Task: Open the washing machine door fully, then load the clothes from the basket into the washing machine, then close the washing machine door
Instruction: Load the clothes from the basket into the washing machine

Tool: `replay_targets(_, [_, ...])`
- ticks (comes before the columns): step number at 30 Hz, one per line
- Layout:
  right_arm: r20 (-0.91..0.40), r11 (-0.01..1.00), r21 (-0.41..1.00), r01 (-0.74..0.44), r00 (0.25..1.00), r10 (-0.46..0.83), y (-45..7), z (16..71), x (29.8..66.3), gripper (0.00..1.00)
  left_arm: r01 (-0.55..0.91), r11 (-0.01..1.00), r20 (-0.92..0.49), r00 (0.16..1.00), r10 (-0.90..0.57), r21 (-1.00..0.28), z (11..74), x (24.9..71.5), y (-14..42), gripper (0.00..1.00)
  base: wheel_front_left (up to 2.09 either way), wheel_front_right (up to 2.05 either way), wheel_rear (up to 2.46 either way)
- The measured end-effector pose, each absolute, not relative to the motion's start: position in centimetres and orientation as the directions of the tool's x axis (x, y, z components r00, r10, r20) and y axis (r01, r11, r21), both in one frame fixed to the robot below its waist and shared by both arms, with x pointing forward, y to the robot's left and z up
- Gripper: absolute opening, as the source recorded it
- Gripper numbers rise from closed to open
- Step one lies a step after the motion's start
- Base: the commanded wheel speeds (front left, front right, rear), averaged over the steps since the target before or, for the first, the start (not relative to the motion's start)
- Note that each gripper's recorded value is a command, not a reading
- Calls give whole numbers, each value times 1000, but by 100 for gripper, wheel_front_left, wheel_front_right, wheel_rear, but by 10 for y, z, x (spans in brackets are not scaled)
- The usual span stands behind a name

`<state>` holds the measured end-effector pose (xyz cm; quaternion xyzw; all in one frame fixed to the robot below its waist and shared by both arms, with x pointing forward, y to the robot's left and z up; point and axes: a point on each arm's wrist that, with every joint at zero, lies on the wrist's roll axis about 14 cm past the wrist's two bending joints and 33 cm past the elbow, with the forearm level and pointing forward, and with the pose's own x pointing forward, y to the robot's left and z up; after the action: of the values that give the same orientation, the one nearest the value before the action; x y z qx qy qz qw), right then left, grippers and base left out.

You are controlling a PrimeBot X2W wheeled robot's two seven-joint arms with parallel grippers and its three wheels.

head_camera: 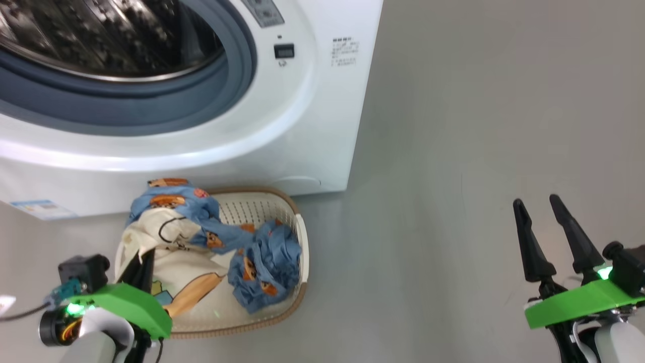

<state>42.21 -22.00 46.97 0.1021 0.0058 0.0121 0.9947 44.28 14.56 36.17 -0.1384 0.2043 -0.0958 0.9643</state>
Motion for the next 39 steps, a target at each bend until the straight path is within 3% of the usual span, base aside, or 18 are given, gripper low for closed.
replay_targets(18, [9,978,208,14,1000,-16,-235,485,373,100,101,952,-98,986,-135,-290,448,398,169,0,0,0,0])
replay_targets(27, [-3,978,208,34,999,-34,-240,481,369,100,83,954,-77,991,-110,-287,453,379,170,0,0,0,0])
replay_targets(39, [-15,976,214,31,999,-29,-237,476,372,100,92,951,-16,995,-101,-295,470,396,168,0,0,0,0])
